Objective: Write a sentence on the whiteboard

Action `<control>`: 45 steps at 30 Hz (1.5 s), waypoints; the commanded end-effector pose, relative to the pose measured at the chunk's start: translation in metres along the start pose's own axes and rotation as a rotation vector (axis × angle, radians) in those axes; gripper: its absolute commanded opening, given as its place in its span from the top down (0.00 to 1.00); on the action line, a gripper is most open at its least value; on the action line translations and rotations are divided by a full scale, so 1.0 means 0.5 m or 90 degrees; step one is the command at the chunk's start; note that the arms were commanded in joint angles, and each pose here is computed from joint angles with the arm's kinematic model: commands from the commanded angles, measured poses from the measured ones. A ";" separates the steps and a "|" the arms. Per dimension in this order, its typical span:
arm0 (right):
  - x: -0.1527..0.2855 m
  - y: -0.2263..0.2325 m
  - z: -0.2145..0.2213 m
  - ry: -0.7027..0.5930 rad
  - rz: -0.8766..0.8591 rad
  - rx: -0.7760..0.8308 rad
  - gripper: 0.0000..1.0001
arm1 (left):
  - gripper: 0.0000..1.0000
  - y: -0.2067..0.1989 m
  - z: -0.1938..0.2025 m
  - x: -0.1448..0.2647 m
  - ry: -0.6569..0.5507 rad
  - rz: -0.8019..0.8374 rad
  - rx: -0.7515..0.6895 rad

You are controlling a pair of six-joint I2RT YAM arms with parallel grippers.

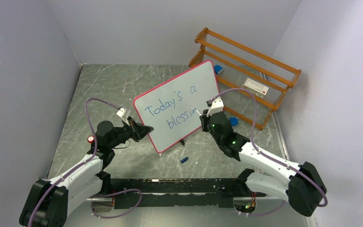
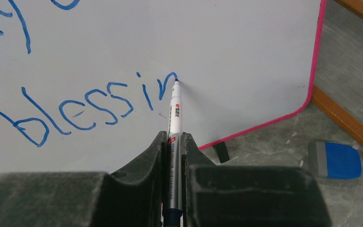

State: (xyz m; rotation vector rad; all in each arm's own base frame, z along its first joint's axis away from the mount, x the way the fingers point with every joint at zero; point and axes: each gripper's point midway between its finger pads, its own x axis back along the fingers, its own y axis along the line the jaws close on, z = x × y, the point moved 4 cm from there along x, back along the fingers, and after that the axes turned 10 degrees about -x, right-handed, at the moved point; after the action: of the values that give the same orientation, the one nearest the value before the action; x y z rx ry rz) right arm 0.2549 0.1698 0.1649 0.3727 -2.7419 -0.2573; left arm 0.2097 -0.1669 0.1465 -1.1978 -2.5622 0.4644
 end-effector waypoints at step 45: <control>0.002 -0.008 -0.020 -0.021 -0.026 -0.035 1.00 | 0.95 0.035 0.009 0.002 0.009 -0.069 -0.022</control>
State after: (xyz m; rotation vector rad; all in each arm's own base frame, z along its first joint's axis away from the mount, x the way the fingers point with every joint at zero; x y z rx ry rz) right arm 0.2541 0.1622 0.1671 0.3923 -2.7277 -0.3328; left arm 0.2092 -0.1663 0.1465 -1.1912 -2.5625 0.4646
